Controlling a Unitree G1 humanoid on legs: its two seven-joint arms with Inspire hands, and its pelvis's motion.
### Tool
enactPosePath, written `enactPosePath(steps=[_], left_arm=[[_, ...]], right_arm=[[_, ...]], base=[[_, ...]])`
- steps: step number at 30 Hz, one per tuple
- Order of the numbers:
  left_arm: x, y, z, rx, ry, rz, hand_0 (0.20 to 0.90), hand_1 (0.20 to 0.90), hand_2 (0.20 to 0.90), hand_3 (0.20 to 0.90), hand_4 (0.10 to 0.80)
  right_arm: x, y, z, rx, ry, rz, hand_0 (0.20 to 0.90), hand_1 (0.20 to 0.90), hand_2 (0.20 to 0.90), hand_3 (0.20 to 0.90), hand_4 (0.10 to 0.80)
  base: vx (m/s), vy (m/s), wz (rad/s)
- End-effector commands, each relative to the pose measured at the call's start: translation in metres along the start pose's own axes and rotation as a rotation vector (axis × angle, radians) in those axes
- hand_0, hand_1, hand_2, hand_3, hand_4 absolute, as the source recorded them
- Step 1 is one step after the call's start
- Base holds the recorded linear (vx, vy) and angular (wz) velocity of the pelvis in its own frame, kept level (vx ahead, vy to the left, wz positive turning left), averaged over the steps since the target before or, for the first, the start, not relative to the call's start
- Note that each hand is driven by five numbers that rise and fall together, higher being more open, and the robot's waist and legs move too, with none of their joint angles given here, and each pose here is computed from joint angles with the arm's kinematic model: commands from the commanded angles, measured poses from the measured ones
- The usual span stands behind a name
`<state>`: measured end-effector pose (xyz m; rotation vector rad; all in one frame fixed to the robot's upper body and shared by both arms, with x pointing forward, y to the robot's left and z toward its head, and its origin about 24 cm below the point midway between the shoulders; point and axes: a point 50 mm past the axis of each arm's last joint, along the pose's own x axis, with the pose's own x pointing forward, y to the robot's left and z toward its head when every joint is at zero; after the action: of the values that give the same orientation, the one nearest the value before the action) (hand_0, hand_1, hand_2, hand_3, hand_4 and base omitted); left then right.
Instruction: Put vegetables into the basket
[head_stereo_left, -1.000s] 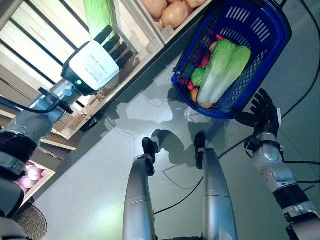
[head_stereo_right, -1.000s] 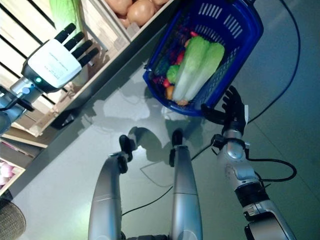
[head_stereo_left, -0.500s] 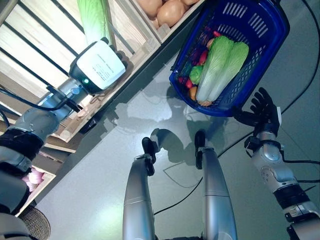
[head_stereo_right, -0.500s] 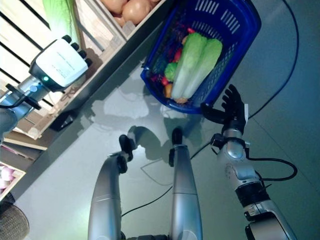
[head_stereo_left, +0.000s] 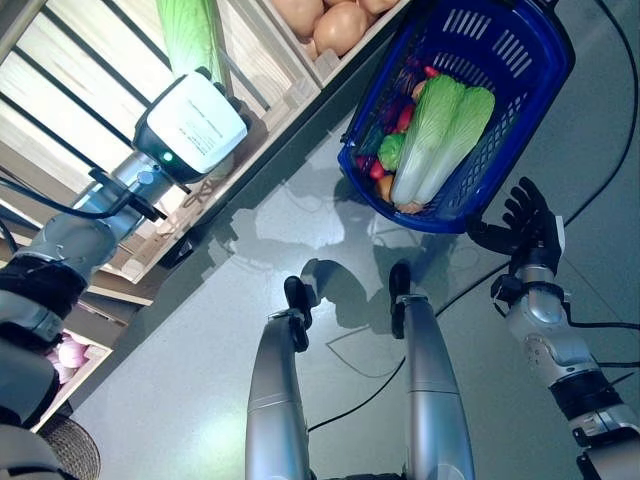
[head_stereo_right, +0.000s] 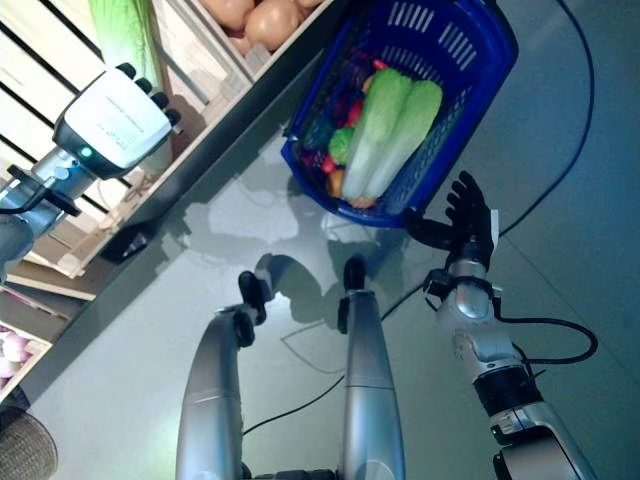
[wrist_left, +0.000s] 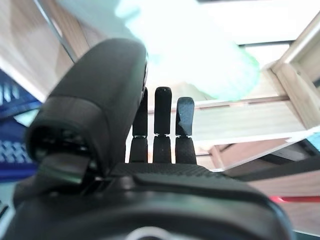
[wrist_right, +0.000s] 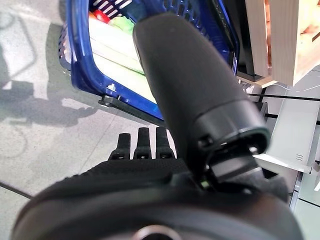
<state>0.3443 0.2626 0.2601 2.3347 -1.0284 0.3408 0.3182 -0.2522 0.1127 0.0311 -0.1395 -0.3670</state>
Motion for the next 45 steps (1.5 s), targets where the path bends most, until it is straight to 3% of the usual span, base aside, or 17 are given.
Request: enactPosePath(steps=[1,14,25,26,27,45], left_arm=[[0.009,0.038,-0.048,0.047,0.209,0.312,0.300,0.300,0.300,0.300,0.400],[0.004,0.065,-0.037,0.025,0.152,0.526,0.300,0.300,0.300,0.300,0.400],[0.017,0.080,-0.034,0.040,0.081,0.483,0.300,0.300,0.300,0.300,0.400],[0.017,0.078,-0.033,0.034,0.076,0.460,0.368,0.368,0.368,0.368,0.445],[0.017,0.077,-0.032,0.033,0.070,0.448,0.900,0.900,0.900,0.900,0.800],[0.023,0.059,-0.031,0.054,0.017,0.237,0.900,0.900,0.900,0.900,0.800]], right_arm=[[0.000,-0.003,0.042,0.053,-0.186,0.016,0.900,0.900,0.900,0.900,0.800],[-0.009,0.001,0.034,0.059,-0.175,0.002,0.900,0.900,0.900,0.900,0.800],[-0.007,0.002,0.038,0.063,-0.180,0.014,0.900,0.900,0.900,0.900,0.800],[-0.007,0.001,0.037,0.064,-0.175,0.012,0.900,0.900,0.900,0.900,0.800],[-0.007,0.000,0.037,0.060,-0.177,0.012,0.900,0.900,0.900,0.900,0.800],[-0.002,-0.009,0.041,0.039,-0.180,0.008,0.900,0.900,0.900,0.900,0.800]], base=[[0.000,0.000,0.00],[0.015,-0.021,0.06],[-0.002,-0.005,0.02],[0.000,0.000,0.00],[0.000,0.000,0.00],[0.001,0.004,0.00]])
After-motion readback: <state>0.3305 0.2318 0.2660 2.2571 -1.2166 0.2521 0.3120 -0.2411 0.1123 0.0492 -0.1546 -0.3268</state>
